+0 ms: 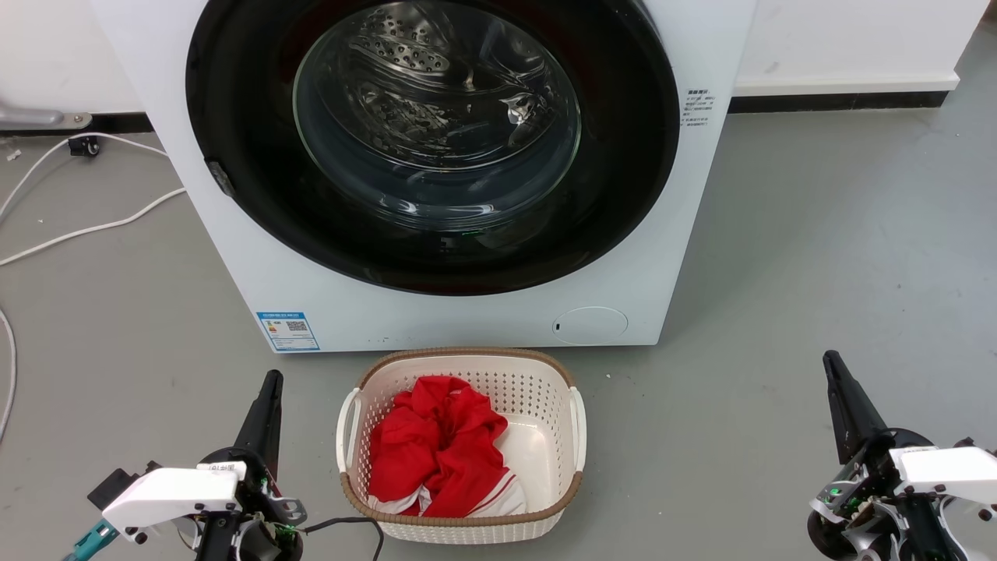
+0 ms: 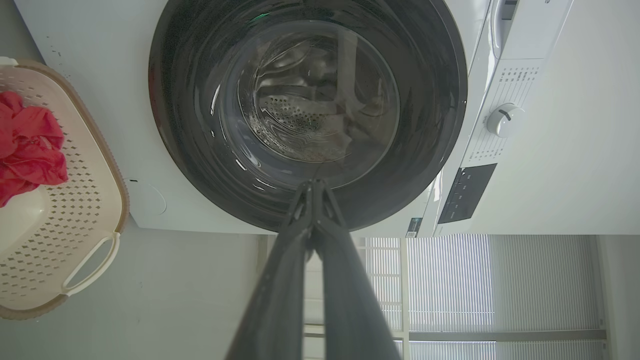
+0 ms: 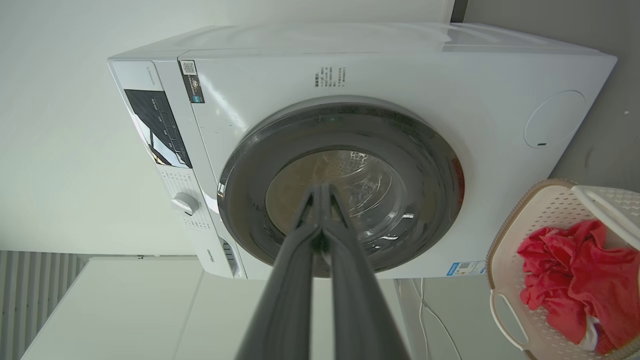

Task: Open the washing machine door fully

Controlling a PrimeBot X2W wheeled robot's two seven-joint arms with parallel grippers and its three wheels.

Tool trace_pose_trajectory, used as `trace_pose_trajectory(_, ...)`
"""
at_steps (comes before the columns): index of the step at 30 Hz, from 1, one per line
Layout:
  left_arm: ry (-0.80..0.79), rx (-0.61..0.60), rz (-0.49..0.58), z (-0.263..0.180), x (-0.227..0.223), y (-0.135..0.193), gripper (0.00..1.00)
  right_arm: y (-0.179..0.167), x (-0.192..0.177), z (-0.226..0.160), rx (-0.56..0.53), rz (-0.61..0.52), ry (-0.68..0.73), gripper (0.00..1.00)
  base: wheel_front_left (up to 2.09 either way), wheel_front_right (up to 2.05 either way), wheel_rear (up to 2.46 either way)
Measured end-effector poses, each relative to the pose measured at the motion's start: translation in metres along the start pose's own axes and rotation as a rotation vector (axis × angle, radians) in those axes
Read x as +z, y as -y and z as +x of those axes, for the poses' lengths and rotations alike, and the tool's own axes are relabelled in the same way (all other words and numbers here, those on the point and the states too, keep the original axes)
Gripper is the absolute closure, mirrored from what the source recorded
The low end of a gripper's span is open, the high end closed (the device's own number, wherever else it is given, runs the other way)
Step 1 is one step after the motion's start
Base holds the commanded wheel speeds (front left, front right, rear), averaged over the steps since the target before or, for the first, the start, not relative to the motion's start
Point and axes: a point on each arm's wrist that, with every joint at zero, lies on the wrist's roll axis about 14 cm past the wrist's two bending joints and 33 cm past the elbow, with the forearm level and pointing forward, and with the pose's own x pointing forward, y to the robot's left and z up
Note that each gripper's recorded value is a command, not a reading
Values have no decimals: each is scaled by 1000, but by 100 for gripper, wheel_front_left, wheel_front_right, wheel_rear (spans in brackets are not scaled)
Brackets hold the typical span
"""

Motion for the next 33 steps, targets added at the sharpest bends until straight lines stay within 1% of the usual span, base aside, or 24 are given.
trace_pose_trajectory(13,-2,0,-1,0,0,0,100,0,0,0,0,-1,-1,100,0,0,0)
trace_pose_trajectory(14,-2,5,-2,-1,0,-2,0,1,0,-1,-4,0,-1,0,0,0,0)
trace_pose_trajectory(18,0,50,-9,-8,-2,-17,0,17,-1,-8,-48,5,3,0,0,0,0)
trace_pose_trajectory(22,-1,42,10,-7,-6,-14,0,13,-3,-7,-37,-3,7,0,0,0,0)
trace_pose_trajectory(25,3,34,37,-6,-7,-11,0,10,-4,-8,-28,-29,9,0,0,0,0)
trace_pose_trajectory(28,12,23,84,-6,-5,-7,0,9,-6,-8,-24,-77,8,0,0,0,0)
trace_pose_trajectory(33,29,-8,185,-5,-2,4,0,0,-12,-7,3,-210,-5,0,0,0,0)
